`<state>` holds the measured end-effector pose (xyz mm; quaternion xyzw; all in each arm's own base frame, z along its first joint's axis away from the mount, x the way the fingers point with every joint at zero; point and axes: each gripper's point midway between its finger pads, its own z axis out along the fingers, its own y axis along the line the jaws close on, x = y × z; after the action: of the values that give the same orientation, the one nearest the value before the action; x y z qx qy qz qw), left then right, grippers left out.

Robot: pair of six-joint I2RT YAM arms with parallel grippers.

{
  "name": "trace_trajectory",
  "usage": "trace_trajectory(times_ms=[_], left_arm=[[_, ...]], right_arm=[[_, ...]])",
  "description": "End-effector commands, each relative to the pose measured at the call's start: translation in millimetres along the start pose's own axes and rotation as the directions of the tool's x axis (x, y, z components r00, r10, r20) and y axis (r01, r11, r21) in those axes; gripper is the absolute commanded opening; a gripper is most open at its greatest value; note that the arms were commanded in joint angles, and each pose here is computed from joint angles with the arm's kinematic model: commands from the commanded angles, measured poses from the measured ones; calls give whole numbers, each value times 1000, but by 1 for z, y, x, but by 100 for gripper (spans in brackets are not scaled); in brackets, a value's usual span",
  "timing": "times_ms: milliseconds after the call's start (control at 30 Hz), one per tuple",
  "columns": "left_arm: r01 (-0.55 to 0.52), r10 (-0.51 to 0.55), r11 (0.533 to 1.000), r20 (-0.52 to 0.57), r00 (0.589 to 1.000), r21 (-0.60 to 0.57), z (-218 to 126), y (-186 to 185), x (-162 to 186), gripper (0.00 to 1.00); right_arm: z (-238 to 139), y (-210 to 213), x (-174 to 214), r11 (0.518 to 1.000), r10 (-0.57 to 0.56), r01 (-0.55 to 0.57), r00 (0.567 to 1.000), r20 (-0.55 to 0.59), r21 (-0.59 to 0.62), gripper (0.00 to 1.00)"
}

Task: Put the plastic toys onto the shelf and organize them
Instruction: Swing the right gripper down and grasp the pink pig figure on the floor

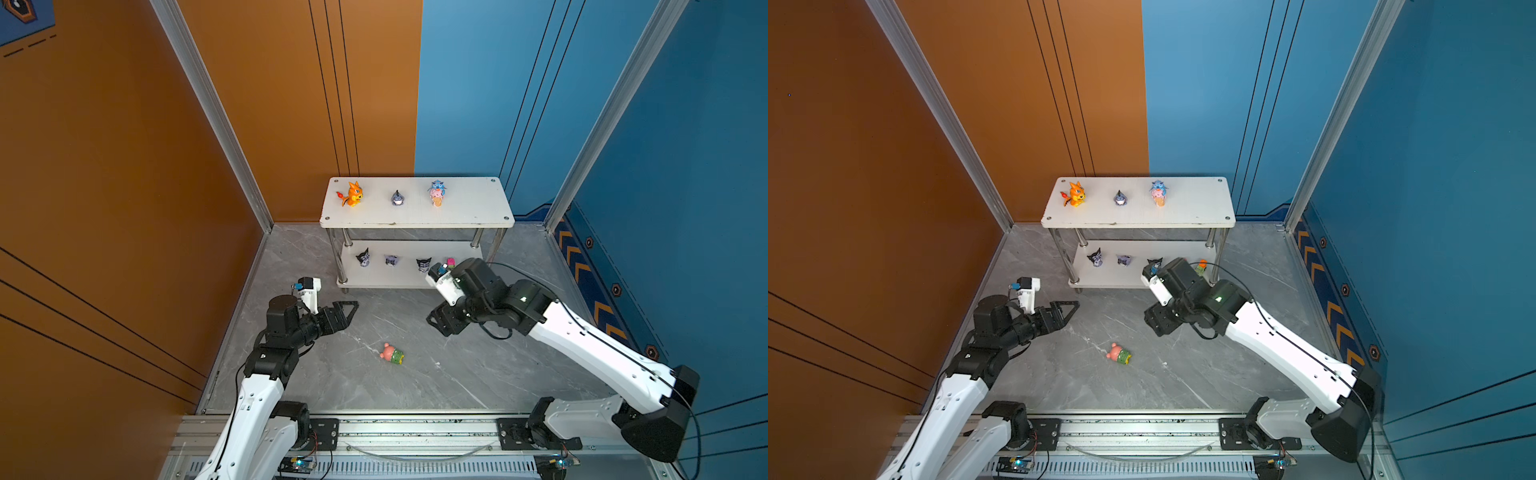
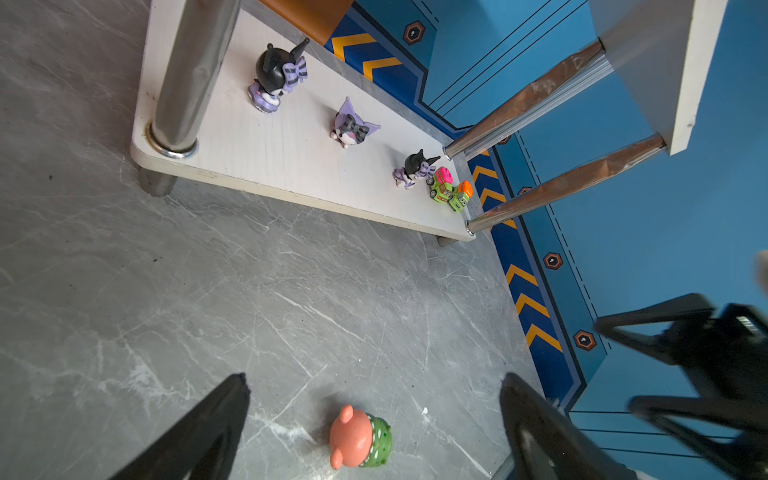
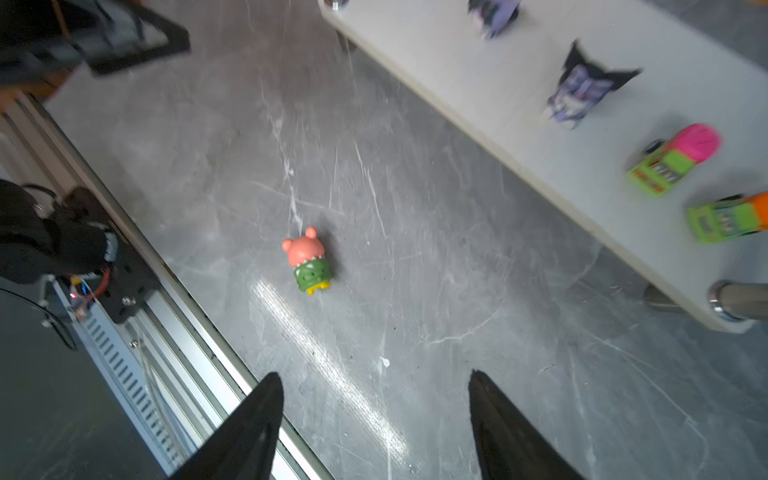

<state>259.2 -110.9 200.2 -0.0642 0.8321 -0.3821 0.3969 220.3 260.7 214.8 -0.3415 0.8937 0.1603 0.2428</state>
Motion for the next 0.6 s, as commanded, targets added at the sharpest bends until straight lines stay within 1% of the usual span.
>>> trace_trajectory(times_ms=[0, 167, 267, 367, 467, 567], left_arm=[[-11, 11, 1000, -2, 1000, -1, -8, -8, -1, 99], [10, -10, 1000, -17, 1000, -13, -9, -4, 6, 98], [19, -19, 999, -19, 1000, -30, -10, 1, 11, 98], [18, -19, 999, -30, 999, -46, -12, 4, 16, 98], [21, -23, 998, -28, 999, -62, -12, 8, 17, 98], [30, -33, 995, -22, 999, -100, -12, 15, 17, 98]], right_arm=[[21, 7, 1, 999, -35, 35, 999, -6, 5, 73], [72, 17, 30, 996, -84, 81, 985, -152, -21, 75], [96, 21, 47, 992, -125, 122, 963, -238, -28, 75], [109, 28, 54, 986, -168, 161, 948, -271, -51, 76], [121, 36, 50, 978, -208, 196, 935, -288, -71, 76], [133, 43, 44, 958, -282, 281, 903, -323, -53, 76]])
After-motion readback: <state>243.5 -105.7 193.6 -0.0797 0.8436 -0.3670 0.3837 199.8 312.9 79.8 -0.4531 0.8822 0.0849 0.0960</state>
